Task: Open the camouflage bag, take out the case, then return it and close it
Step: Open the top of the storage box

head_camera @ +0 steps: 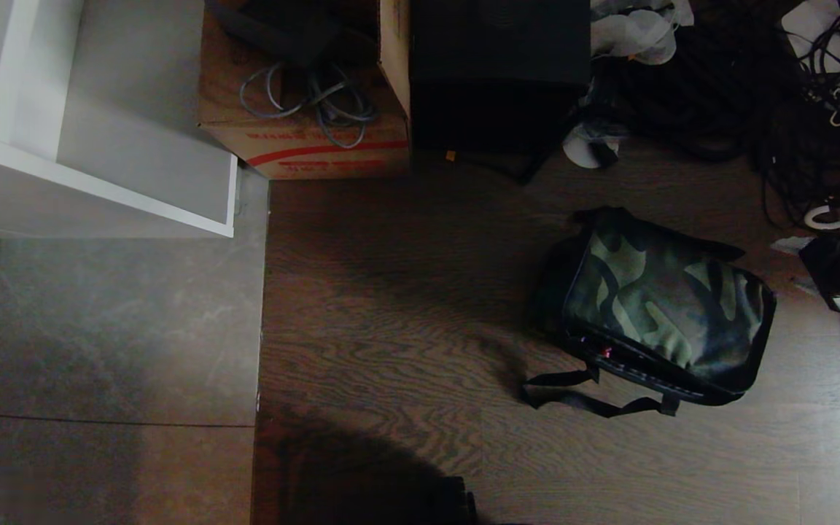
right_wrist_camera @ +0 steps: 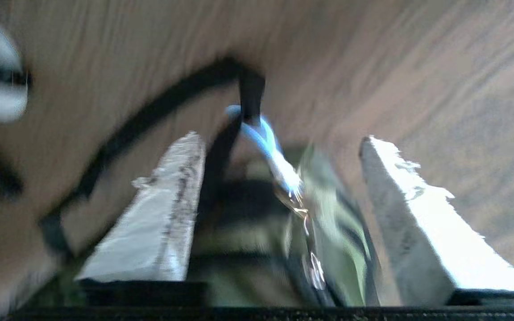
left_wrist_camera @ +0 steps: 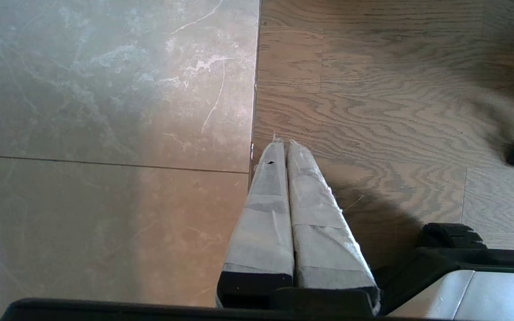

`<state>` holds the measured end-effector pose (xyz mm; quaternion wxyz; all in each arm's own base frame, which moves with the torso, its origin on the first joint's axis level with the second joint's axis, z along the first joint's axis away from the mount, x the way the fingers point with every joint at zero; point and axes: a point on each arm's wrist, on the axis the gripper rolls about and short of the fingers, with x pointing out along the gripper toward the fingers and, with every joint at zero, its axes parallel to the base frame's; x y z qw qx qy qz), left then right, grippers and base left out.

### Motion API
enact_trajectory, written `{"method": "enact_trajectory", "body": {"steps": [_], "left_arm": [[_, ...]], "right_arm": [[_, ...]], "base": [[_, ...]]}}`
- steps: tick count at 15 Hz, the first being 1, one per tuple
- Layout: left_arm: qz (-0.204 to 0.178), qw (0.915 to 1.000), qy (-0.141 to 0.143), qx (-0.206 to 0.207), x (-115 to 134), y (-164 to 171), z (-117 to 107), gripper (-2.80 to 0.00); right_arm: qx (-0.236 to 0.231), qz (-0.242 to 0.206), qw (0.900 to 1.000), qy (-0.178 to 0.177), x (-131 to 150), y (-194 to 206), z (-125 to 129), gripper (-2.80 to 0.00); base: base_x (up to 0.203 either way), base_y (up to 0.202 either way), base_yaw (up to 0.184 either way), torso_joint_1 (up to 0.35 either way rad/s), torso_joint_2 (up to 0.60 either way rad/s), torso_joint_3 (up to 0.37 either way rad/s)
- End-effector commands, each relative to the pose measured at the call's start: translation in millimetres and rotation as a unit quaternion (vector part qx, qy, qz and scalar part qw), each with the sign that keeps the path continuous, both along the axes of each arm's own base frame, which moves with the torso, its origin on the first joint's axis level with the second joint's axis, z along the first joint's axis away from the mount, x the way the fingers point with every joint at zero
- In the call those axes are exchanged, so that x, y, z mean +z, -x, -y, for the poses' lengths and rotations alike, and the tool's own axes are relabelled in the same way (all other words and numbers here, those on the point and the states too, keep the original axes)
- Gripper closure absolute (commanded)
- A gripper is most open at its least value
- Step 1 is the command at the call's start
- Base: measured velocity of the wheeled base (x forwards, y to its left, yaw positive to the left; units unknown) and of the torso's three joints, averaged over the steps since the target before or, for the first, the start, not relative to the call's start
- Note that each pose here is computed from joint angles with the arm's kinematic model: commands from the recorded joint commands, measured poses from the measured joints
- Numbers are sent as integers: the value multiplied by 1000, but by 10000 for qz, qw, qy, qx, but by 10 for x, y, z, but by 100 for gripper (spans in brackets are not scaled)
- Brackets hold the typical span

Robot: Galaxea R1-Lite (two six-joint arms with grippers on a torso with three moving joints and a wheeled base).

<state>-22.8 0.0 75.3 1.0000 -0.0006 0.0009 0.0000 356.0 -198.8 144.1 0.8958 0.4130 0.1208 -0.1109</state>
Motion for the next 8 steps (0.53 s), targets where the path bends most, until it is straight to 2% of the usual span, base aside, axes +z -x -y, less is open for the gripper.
{"method": "enact_trajectory", "body": {"steps": [1,3,4,6,8], "left_arm": [[-7,10000,1,0,1,-1,0,0],[-7,10000,1,0,1,-1,0,0],[-7,10000,1,0,1,-1,0,0],[-6,10000,1,0,0,-1,0,0],[-2,10000,1,0,0,0,0,0]], "right_arm": [[551,32,9985,-42,28,209,2,-280],[1360,181,9904,-144,46,427,21,-280],[1836,225,9825,-224,-13,567,16,-280],[2448,255,9692,115,-174,781,37,-280],[2728,-1,9614,365,-368,867,21,-280]], "base": [[0,0,0,0,0,0],[0,0,0,0,0,0],[0,0,0,0,0,0],[0,0,0,0,0,0],[0,0,0,0,0,0]]}}
